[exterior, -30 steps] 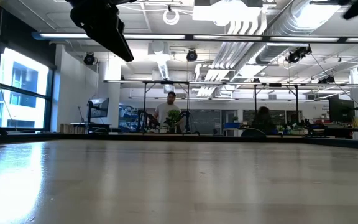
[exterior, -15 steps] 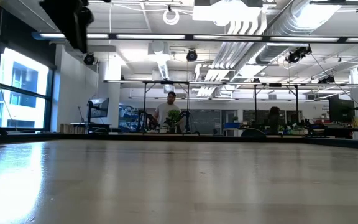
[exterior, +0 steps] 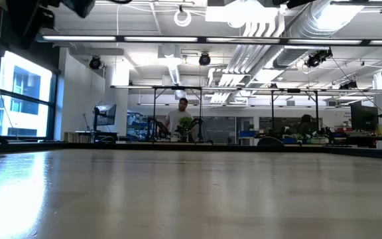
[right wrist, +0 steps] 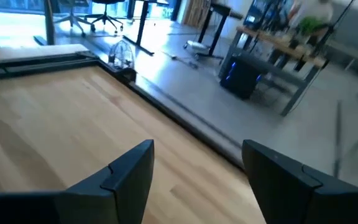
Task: Pick & Place Garden tools in Gardening bag
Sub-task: Put the brown trowel into the green gardening bag
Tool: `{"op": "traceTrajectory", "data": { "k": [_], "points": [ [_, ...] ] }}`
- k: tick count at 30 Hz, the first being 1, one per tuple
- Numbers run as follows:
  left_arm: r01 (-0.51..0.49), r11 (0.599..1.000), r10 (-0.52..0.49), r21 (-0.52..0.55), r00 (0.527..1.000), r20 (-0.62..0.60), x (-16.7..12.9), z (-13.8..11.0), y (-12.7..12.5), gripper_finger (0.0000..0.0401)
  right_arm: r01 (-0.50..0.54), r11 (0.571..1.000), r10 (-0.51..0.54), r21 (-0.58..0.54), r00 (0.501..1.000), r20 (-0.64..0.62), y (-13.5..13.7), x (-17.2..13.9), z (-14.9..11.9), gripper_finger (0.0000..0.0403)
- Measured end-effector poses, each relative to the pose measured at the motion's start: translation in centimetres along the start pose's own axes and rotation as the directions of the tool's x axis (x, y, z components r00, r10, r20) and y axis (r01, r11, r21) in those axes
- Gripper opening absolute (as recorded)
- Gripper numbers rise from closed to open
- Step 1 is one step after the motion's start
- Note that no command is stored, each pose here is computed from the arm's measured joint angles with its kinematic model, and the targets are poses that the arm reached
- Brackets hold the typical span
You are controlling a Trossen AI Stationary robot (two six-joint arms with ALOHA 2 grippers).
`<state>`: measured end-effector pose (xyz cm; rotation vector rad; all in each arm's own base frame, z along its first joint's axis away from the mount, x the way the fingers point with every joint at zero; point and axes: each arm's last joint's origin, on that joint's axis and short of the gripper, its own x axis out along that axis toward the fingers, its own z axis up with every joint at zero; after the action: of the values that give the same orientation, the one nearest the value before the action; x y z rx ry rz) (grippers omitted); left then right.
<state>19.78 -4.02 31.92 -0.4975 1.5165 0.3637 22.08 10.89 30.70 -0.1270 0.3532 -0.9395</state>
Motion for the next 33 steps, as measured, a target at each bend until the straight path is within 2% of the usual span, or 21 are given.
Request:
{"op": "traceTrajectory", "data": {
  "k": [3,5,9,13,16,20,23,28,33],
  "points": [
    [-0.053,0.988,0.045,-0.144,0.997,-0.056,0.1,-0.5,0.5,0.0246,0.031,0.999,-0.030,-0.041,0.999,0.021,-0.5,0.4,0.3,0.0230],
    [-0.024,0.978,0.012,-0.207,0.998,-0.057,0.3,-0.8,0.3,0.0246,0.048,0.998,-0.047,-0.040,0.999,0.017,-1.0,0.8,0.6,0.0227],
    [-0.038,0.936,-0.004,-0.349,0.993,-0.117,0.5,-2.0,-0.2,0.0246,0.064,0.998,-0.064,-0.012,0.998,-0.021,-2.4,1.3,1.2,0.0219],
    [-0.058,0.902,-0.021,-0.429,0.984,-0.177,1.0,-3.2,-1.2,0.0246,0.086,0.996,-0.086,0.003,0.996,-0.012,-4.5,1.5,2.1,0.0208],
    [-0.073,0.884,-0.015,-0.462,0.983,-0.184,1.2,-4.0,-2.0,0.0246,0.111,0.993,-0.111,0.028,0.993,0.030,-6.7,1.4,3.3,0.0198],
    [-0.091,0.855,-0.028,-0.511,0.975,-0.221,1.2,-4.8,-2.5,0.0246,0.111,0.987,-0.116,0.119,0.992,0.038,-9.7,1.1,4.4,0.0184],
    [-0.105,0.833,-0.033,-0.544,0.971,-0.238,1.2,-5.3,-2.9,0.0246,0.112,0.983,-0.120,0.146,0.992,0.043,-11.3,0.8,4.7,0.0177],
    [-0.129,0.842,0.011,-0.523,0.975,-0.221,2.0,-6.2,-4.4,0.0246,0.069,0.988,-0.070,0.140,0.998,0.001,-12.2,0.6,4.7,0.0174],
    [-0.189,0.863,0.063,-0.468,0.960,-0.271,3.8,-6.7,-6.5,0.0246,0.009,0.998,-0.007,0.061,0.999,-0.046,-11.7,0.6,4.7,0.0174]
  ]
}}
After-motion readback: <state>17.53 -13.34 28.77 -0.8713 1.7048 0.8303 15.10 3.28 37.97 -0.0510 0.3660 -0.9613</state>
